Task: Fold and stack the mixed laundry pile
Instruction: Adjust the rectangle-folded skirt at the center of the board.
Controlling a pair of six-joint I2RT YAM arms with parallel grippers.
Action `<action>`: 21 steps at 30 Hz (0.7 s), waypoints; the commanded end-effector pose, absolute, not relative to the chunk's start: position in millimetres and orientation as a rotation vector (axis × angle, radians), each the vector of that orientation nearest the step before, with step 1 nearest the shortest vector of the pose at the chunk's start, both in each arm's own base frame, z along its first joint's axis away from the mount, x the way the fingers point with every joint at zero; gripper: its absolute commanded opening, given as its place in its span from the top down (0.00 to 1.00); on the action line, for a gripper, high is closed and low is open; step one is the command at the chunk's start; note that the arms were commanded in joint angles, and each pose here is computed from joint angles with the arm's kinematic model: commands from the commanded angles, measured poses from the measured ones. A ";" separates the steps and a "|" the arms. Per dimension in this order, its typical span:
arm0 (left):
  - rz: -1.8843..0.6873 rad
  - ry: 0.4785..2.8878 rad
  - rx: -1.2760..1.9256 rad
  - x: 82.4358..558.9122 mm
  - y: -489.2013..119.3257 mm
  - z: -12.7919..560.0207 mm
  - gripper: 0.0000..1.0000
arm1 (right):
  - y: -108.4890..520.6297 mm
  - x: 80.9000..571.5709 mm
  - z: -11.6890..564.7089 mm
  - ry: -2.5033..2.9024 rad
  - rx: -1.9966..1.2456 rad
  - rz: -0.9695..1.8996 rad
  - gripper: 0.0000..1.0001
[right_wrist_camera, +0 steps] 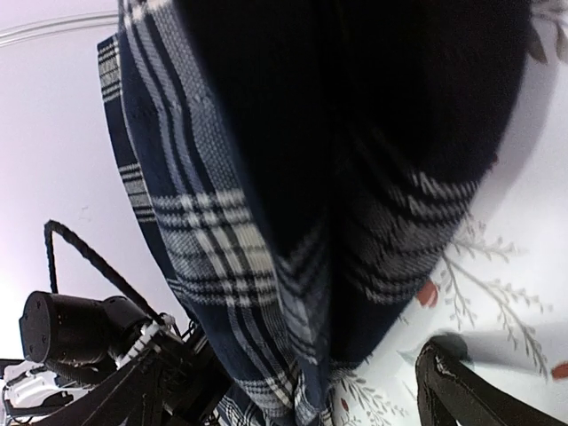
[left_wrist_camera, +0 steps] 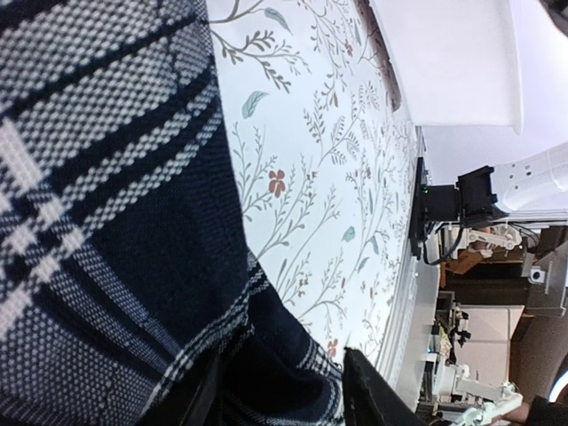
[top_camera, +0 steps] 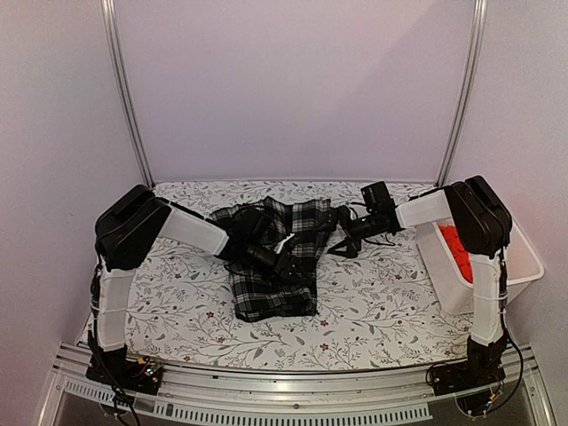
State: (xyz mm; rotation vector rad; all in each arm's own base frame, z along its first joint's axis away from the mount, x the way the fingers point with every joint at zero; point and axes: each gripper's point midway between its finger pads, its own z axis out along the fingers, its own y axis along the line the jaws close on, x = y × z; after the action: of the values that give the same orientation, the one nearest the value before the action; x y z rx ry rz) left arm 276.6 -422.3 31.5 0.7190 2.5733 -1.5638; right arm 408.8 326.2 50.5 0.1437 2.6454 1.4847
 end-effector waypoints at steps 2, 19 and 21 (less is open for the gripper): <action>-1.545 2.618 0.770 264.9 -423.9 7.1 0.55 | 347.9 427.4 39.7 2.634 0.154 1.517 0.05; -1.086 2.362 0.877 297.5 -387.1 106.1 0.20 | 345.7 408.5 -25.8 2.751 0.105 1.432 1.00; -0.913 2.291 0.905 298.6 -369.4 126.3 0.10 | 345.7 406.3 -26.1 2.752 0.073 1.433 1.00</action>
State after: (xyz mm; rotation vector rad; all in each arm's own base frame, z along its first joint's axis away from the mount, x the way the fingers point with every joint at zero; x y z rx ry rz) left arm 282.9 -399.6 72.3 0.8477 2.4693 -1.2753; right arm 428.9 357.4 13.4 0.0670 2.6243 1.5174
